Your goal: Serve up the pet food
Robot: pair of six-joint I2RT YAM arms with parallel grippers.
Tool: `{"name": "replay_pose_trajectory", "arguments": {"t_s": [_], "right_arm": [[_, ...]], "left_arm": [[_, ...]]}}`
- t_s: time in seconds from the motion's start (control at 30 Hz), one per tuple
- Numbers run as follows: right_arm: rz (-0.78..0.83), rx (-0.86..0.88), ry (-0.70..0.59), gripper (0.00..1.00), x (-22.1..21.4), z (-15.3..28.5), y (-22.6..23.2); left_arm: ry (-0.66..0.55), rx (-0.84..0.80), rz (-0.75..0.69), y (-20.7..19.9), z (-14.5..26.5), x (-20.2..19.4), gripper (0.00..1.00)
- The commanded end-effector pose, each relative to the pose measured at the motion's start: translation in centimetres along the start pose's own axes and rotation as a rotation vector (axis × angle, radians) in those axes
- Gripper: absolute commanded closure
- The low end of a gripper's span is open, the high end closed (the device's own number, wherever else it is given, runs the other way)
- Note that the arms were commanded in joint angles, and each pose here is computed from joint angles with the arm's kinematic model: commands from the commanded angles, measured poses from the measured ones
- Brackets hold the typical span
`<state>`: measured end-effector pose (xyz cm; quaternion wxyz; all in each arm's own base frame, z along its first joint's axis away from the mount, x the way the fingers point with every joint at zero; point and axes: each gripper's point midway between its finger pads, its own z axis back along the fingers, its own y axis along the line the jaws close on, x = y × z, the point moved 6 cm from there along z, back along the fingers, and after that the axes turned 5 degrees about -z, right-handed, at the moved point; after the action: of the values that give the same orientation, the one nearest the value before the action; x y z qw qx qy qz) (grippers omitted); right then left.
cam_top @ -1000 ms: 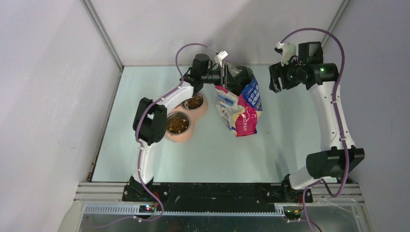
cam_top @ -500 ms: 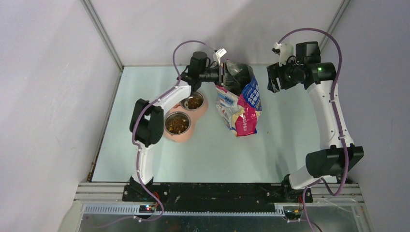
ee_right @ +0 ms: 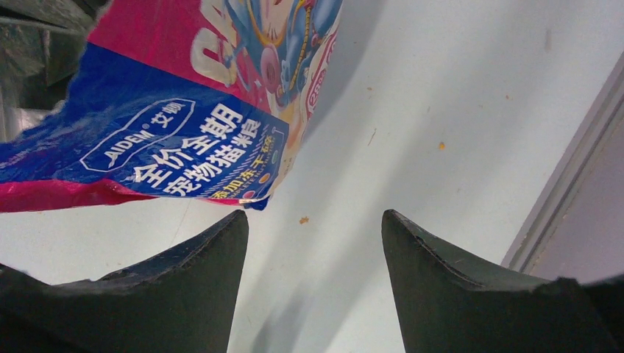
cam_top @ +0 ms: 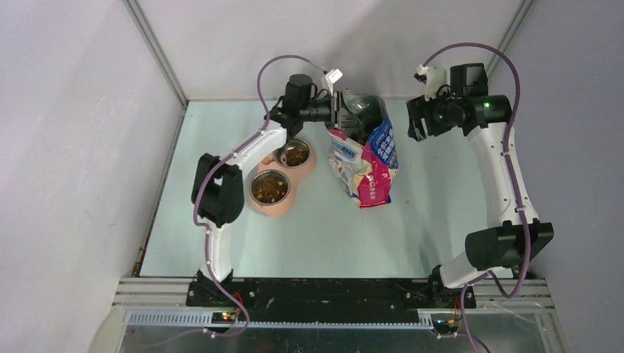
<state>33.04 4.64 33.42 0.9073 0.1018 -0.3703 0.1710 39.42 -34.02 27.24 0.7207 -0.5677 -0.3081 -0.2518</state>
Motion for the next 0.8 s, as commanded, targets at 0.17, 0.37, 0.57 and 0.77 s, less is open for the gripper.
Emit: {"name": "replay_pose_trajectory", "arguments": {"t_s": [0.17, 0.37, 0.57, 0.77], "right_arm": [[0.026, -0.028, -0.059, 0.3, 0.8, 1.2, -0.1], [0.028, -0.039, -0.054, 0.3, 0.5, 1.3, -0.1], [0.033, -0.061, -0.034, 0.3, -0.1, 1.3, -0.4], [0.034, -0.077, -0.026, 0.3, -0.1, 1.5, -0.5]], "left_arm": [[-0.093, 0.052, -0.1, -4.2, 1.9, 2.9, 1.0], [-0.14, -0.013, -0.054, -4.3, 2.6, 4.5, 1.0], [-0.213, -0.054, 0.035, -3.8, 4.2, 6.7, 1.0], [-0.292, -0.08, 0.086, -3.6, 5.9, 8.4, 1.0]]}}
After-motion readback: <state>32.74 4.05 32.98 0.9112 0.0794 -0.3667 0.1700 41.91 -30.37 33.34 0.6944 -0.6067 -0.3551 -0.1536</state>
